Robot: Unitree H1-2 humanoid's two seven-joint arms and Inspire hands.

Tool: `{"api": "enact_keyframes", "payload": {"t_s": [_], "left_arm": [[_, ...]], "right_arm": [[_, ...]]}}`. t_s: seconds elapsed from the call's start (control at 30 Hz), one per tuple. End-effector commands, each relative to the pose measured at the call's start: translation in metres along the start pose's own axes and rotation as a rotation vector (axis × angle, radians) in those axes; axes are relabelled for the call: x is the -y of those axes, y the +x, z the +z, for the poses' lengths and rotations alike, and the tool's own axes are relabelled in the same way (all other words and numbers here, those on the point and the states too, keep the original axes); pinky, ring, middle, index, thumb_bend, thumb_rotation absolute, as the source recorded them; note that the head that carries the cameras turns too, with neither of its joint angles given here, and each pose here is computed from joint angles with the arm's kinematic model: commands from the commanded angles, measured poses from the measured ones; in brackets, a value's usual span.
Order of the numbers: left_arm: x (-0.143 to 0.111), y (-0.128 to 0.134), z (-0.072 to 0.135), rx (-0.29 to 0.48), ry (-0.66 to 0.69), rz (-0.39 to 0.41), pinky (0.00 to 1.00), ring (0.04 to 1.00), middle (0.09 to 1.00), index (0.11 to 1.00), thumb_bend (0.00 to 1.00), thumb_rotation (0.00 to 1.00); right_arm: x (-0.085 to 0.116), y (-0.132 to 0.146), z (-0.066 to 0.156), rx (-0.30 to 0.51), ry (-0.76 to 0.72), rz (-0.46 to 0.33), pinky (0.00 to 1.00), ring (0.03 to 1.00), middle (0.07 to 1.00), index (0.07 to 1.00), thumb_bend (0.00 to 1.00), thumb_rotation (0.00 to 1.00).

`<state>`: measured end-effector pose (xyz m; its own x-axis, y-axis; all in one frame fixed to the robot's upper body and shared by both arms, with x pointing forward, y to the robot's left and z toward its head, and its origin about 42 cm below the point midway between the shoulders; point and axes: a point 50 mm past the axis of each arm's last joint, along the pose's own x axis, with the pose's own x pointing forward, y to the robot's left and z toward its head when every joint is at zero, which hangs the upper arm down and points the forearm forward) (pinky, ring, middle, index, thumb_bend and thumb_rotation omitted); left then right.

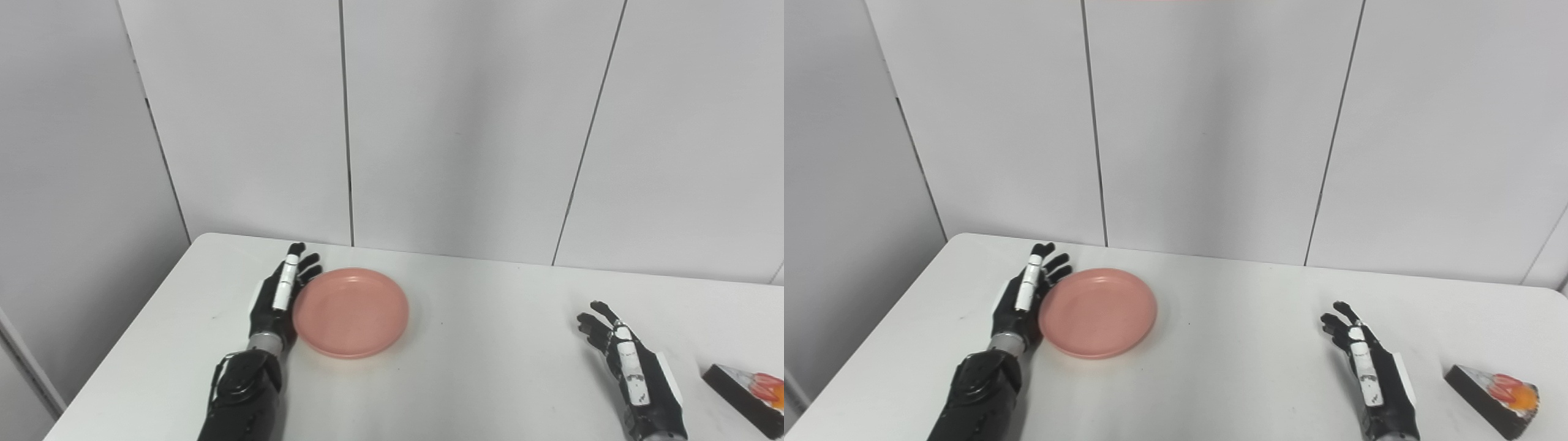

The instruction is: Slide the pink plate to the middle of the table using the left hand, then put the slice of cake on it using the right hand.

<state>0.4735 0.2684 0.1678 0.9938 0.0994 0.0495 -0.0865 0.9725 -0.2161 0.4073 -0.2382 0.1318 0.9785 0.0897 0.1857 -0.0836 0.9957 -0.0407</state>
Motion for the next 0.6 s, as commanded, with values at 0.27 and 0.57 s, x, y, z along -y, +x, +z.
{"api": "enact_keyframes", "payload": {"t_s": [0.27,0.57], "left_arm": [[0.034,-0.006,0.006,0.008,0.034,-0.07,0.84,0.828,0.82,0.839,0.79,0.84],[0.045,-0.015,-0.003,-0.028,0.061,-0.102,0.94,0.858,0.841,0.855,0.79,0.85]], "right_arm": [[-0.021,-0.029,-0.032,-0.107,0.027,-0.014,0.88,0.822,0.783,0.848,0.91,1.0],[-0.042,-0.026,-0.023,-0.093,0.019,-0.004,0.88,0.833,0.79,0.86,0.91,1.0]]}}
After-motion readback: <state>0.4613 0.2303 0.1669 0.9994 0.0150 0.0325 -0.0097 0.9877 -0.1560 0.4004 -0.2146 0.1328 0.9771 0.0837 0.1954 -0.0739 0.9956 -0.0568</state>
